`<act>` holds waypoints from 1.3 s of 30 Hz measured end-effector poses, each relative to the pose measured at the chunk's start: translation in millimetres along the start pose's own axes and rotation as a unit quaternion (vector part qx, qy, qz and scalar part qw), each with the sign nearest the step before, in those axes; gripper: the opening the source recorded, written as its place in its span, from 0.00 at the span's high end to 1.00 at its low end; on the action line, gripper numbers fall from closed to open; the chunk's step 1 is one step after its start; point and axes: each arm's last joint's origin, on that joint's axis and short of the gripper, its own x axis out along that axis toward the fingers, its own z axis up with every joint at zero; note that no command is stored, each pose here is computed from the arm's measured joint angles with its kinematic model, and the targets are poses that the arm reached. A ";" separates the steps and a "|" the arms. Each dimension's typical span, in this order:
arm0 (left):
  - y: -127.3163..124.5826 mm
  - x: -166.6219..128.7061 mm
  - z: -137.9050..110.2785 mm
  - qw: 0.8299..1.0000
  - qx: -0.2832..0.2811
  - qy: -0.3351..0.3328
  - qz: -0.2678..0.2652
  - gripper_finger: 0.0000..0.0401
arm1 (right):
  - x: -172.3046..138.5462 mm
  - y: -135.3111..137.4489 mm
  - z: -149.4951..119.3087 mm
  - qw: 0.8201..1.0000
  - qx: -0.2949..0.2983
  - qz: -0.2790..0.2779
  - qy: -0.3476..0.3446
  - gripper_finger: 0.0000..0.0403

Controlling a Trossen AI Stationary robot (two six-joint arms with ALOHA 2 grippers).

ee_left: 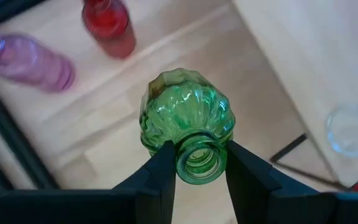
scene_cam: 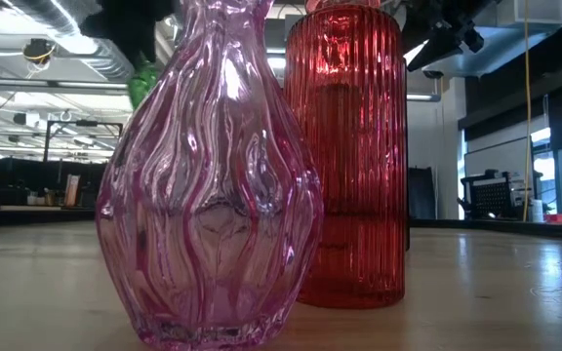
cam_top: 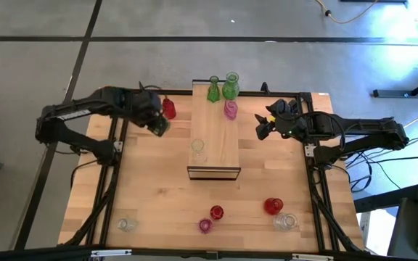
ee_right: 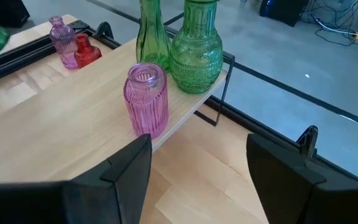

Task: Sort vases onto shelf
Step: Put the green vase on the shelf aligned with the other green vases

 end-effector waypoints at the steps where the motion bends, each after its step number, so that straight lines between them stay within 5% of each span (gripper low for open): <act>1: 0.1 2.1 5.3 1.000 0.004 -0.001 -0.005 0.74 | 0.0 0.0 0.0 1.000 0.000 0.000 0.000 0.40; 23: -32.9 32.4 127.0 0.984 0.173 -0.018 -0.022 0.74 | 0.0 -0.1 -0.2 0.999 0.050 0.000 0.001 0.40; 39: -14.4 65.8 159.1 0.979 0.204 0.005 0.011 0.74 | 0.0 -0.1 -0.2 0.997 0.077 0.000 0.001 0.40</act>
